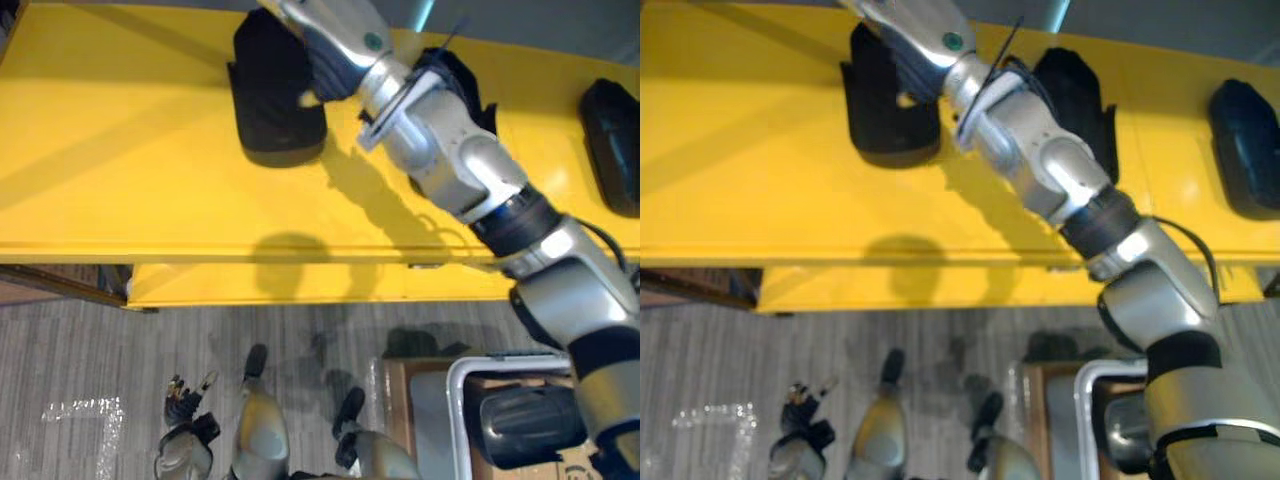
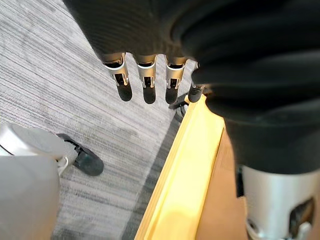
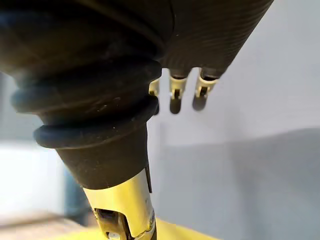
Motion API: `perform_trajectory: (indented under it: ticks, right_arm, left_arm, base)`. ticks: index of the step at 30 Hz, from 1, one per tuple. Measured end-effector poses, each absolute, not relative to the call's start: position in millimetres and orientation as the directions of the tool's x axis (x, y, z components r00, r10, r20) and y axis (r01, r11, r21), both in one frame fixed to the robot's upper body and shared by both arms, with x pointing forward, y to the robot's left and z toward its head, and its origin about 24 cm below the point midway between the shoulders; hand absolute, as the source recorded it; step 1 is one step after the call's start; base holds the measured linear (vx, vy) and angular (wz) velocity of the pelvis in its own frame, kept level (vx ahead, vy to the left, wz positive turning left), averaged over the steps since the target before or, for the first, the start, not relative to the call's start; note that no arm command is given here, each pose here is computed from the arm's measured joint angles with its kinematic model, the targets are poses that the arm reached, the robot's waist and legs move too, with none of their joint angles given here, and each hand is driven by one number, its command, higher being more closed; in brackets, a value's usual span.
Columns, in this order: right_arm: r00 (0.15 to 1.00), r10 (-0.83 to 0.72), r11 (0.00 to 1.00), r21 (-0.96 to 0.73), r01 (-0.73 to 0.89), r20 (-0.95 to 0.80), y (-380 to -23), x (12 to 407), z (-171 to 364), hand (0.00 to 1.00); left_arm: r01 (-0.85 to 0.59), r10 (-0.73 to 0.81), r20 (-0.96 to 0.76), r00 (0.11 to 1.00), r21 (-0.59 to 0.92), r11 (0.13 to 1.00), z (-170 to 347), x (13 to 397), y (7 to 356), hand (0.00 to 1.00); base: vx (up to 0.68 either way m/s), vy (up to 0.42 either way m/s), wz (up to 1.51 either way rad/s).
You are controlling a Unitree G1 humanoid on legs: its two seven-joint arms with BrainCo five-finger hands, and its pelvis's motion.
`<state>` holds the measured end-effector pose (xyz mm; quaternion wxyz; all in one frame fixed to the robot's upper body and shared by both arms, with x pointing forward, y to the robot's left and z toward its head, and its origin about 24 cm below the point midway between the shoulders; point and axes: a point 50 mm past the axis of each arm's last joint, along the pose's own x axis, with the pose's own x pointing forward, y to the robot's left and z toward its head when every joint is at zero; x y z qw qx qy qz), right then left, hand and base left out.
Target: Walk over and take plastic housings, then place them on the shelf
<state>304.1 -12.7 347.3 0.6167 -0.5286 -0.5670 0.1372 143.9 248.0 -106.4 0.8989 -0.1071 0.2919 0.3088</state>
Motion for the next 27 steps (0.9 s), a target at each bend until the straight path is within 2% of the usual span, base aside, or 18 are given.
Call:
perform_trajectory:
  ticks: [1, 3, 5, 7, 11, 14, 16, 20, 22, 27]
  right_arm:
    - [0.283, 0.793, 0.429, -0.825, 0.367, 0.539, -10.3, 293.7, 346.6, 0.0]
    - [0.263, 0.825, 0.429, -0.858, 0.284, 0.499, -7.2, 285.1, 340.2, 0.0]
    - [0.276, 0.851, 0.408, -0.893, 0.188, 0.447, -7.6, 284.2, 329.4, 0.0]
    - [0.327, 0.885, 0.341, -0.939, 0.03, 0.332, -8.1, 288.8, 316.0, 0.0]
    - [0.432, 0.901, 0.102, -0.951, -0.291, -0.035, -3.3, 306.9, 259.3, 0.0]
    - [0.493, 0.856, 0.069, -0.91, -0.408, -0.156, -3.6, 321.9, 225.4, 0.0]
    - [0.531, 0.829, 0.059, -0.916, -0.396, -0.176, -4.9, 329.3, 218.7, 0.0]
    - [0.64, 0.763, 0.126, -0.949, -0.289, -0.093, -12.0, 345.3, 219.4, 0.0]
    - [0.694, 0.72, 0.179, -0.969, -0.171, 0.01, -15.7, 352.7, 225.5, 0.0]
    - [0.73, 0.633, 0.278, -0.956, 0.098, 0.259, -22.3, 363.6, 258.7, 0.0]
  left_arm:
    - [-0.618, 0.493, -0.598, 0.632, -0.006, 0.786, -108.1, 140.0, 247.7, 0.0]
    - [-0.61, 0.497, -0.605, 0.622, 0.023, 0.792, -110.3, 133.1, 248.9, 0.0]
    - [-0.607, 0.496, -0.618, 0.609, 0.038, 0.794, -113.4, 128.8, 248.6, 0.0]
    - [-0.604, 0.494, -0.617, 0.612, 0.037, 0.796, -113.1, 130.5, 248.0, 0.0]
    - [-0.591, 0.484, -0.64, 0.596, 0.059, 0.805, -117.7, 127.6, 243.6, 0.0]
    - [-0.596, 0.482, -0.666, 0.57, 0.068, 0.8, -122.1, 123.4, 241.1, 0.0]
    - [-0.6, 0.483, -0.679, 0.553, 0.079, 0.796, -124.1, 121.1, 240.9, 0.0]
    - [-0.61, 0.496, -0.677, 0.544, 0.087, 0.788, -123.5, 123.8, 241.3, 0.0]
    - [-0.616, 0.503, -0.675, 0.539, 0.091, 0.783, -123.3, 123.8, 241.9, 0.0]
    - [-0.626, 0.505, -0.67, 0.544, 0.077, 0.776, -121.8, 127.8, 242.3, 0.0]
  base:
    - [0.02, -0.002, -0.08]
    - [0.04, -0.004, -0.18]
    - [0.03, -0.003, -0.19]
    - [0.0, -0.003, -0.09]
    - [-0.03, -0.001, -0.09]
    - [-0.01, -0.001, -0.02]
    - [0.0, -0.001, 0.02]
    - [0.02, -0.003, 0.14]
    - [0.01, -0.002, 0.11]
    - [0.01, -0.001, 0.02]
